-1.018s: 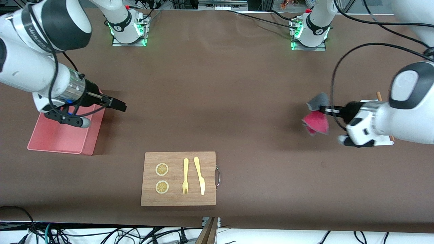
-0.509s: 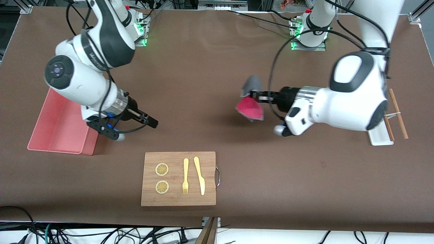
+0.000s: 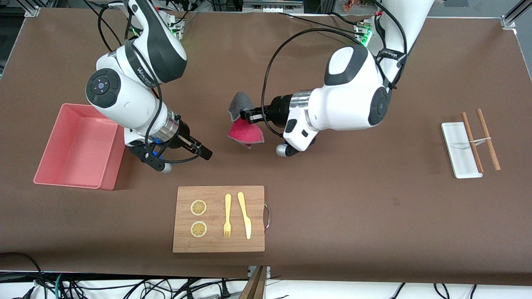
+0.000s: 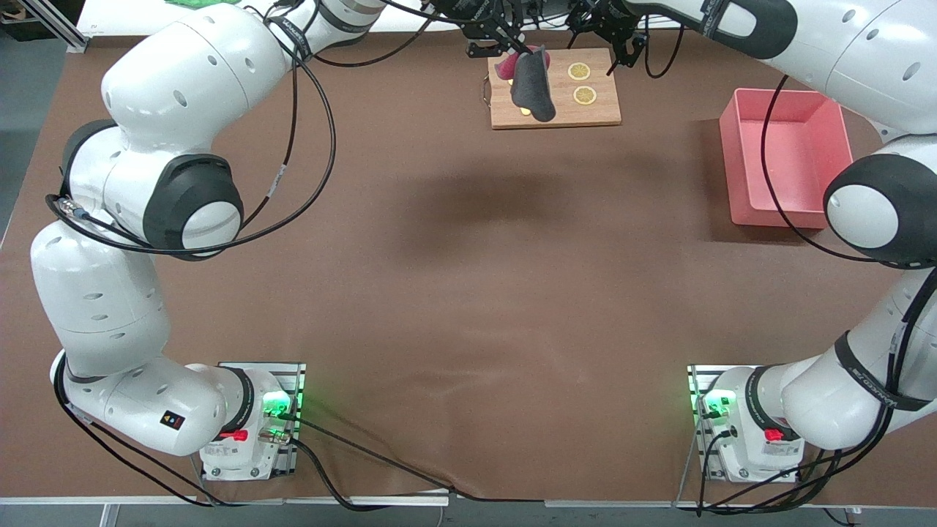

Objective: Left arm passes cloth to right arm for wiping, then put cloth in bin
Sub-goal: 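Carry the cloth with the left gripper while the right gripper approaches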

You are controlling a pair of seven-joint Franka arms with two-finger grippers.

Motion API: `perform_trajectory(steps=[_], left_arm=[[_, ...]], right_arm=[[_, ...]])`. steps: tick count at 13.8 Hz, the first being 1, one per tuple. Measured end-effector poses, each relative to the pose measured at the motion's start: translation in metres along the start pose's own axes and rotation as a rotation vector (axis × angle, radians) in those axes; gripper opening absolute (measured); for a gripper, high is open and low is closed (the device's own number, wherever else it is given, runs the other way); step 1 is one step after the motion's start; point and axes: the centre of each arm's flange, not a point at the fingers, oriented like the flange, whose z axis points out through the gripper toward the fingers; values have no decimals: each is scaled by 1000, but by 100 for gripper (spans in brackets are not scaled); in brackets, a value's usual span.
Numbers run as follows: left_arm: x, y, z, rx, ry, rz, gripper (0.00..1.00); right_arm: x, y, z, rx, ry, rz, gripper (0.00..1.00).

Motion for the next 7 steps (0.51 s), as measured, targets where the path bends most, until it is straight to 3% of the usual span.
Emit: perform_trajectory(steps=[7], left_arm=[[5, -1, -6, -5, 11, -16, 2]], right_arm=[[-12, -7, -31, 53, -62, 75, 100]])
